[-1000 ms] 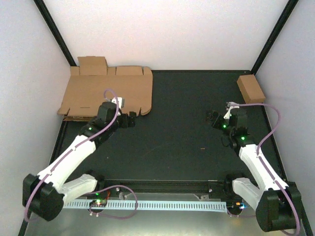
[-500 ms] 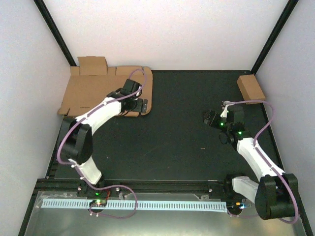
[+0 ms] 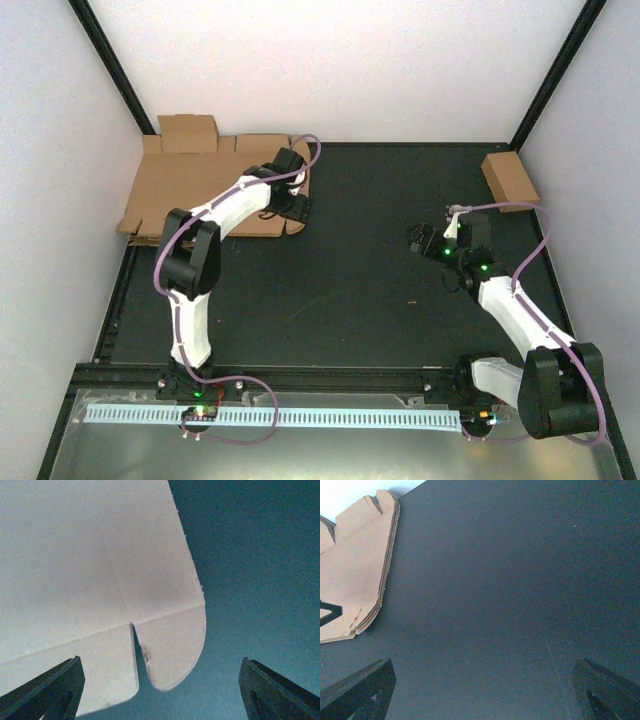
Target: Fold the paper box
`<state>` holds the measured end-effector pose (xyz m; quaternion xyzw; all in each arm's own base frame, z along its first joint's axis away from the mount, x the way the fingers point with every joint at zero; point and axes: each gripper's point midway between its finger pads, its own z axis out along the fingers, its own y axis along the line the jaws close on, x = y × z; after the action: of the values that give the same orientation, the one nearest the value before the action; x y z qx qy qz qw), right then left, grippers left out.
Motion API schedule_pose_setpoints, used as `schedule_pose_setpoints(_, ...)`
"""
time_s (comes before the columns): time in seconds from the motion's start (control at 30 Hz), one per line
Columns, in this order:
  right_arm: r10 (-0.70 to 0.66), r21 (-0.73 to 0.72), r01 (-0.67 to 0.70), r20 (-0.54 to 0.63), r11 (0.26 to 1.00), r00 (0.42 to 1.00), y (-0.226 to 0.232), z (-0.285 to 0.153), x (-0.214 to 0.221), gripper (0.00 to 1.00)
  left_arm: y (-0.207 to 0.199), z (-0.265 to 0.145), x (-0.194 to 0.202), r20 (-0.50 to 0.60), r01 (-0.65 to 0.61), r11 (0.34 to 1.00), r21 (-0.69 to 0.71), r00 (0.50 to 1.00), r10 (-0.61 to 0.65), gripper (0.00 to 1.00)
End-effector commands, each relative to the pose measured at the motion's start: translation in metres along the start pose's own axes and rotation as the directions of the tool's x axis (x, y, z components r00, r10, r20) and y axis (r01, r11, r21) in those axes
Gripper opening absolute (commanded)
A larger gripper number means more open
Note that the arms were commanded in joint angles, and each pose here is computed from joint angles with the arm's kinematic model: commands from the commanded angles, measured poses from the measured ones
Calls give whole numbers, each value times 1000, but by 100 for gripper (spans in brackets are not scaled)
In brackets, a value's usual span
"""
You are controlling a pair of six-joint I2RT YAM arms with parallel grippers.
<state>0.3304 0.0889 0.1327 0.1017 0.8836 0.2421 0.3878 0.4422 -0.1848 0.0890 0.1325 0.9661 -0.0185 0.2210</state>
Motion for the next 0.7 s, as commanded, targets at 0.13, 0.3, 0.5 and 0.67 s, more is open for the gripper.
schedule_pose_setpoints(0.13,-23,-38,24,30,999,999,14,-2,-14,100,-10,23,7,-133,-87,996,15,987,89,81)
schedule_pose_setpoints(0.3,-24,-35,25,29,999,999,13,-2,-13,100,-12,34,4,-148,-88,996,20,985,90,77)
schedule_pose_setpoints(0.5,-28,-31,30,39,999,999,13,-4,-16,100,-10,43,7,-175,-77,997,1,982,76,69)
schedule_pose_setpoints(0.67,-31,-31,32,45,999,999,14,-5,-17,100,-5,45,5,-171,-73,997,-25,983,68,68)
